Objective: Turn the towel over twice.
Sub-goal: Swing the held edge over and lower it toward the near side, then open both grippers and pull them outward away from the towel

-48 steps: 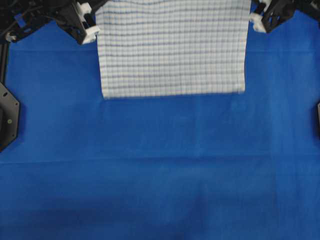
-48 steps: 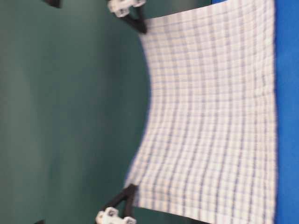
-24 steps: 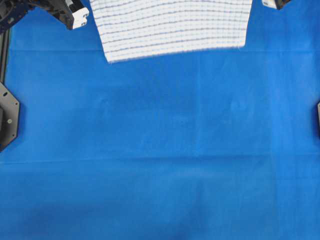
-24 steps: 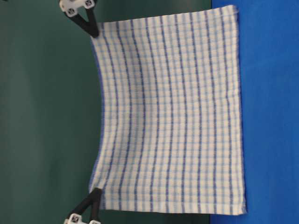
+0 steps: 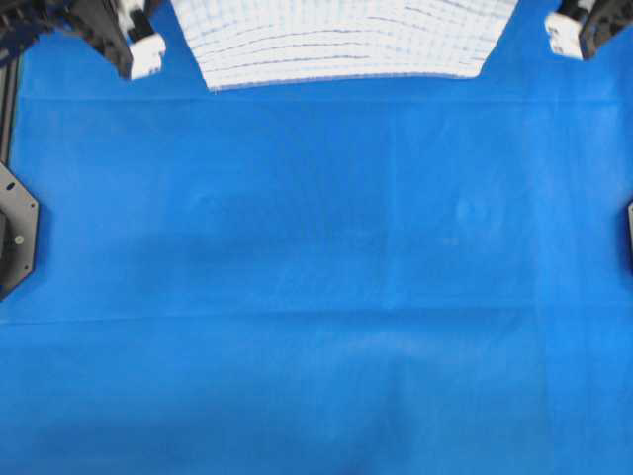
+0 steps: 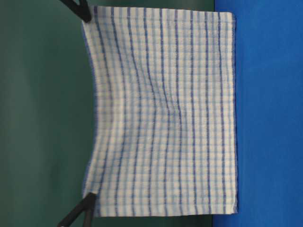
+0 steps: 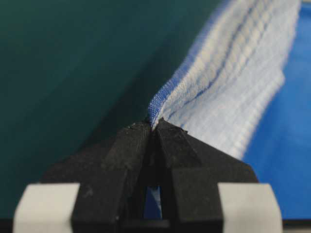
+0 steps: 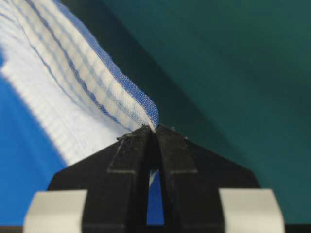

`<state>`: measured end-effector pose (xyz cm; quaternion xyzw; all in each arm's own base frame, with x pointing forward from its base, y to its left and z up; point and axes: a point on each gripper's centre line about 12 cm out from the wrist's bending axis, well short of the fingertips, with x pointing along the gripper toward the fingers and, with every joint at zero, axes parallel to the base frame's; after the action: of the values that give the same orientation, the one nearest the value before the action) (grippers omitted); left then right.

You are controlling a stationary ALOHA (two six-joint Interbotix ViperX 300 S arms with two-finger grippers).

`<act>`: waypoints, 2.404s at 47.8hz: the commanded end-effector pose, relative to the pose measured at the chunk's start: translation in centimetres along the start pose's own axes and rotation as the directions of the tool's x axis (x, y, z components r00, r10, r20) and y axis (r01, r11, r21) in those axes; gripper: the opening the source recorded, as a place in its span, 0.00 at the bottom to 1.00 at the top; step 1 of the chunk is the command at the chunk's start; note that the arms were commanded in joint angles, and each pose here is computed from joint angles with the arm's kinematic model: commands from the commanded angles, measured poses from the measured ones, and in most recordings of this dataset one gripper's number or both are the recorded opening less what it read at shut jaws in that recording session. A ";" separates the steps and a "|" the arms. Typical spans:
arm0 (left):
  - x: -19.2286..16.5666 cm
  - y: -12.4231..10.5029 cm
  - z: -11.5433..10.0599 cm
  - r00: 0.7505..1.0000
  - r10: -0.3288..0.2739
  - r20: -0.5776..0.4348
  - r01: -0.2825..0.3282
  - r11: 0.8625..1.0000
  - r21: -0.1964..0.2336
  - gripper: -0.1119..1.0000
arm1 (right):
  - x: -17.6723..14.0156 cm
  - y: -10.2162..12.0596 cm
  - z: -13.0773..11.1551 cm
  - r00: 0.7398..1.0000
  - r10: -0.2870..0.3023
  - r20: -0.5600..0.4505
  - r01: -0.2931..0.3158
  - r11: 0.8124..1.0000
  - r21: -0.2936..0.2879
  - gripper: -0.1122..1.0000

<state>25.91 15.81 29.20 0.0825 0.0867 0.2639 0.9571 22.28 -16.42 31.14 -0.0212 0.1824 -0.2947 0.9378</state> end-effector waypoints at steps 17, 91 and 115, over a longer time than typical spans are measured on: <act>-3.2 -7.9 -1.7 0.941 -0.293 -0.170 0.297 0.955 -0.002 0.11 | -2.2 8.0 -3.1 0.952 0.281 -0.120 -0.277 0.960 0.048 0.15; -7.4 -21.4 -9.7 0.677 -0.636 -0.372 0.627 0.762 -0.161 0.45 | -4.3 21.6 -12.7 0.704 0.605 -0.374 -0.608 0.784 0.123 0.29; -8.6 -19.5 -5.2 0.722 -0.649 -0.240 0.635 0.759 -0.146 0.80 | -5.5 20.1 -8.6 0.747 0.629 -0.217 -0.637 0.770 0.039 0.67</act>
<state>26.79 -4.76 19.20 -0.0108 0.2700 -0.0747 0.9599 25.76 4.19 19.63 0.0604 0.3257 0.0432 0.9425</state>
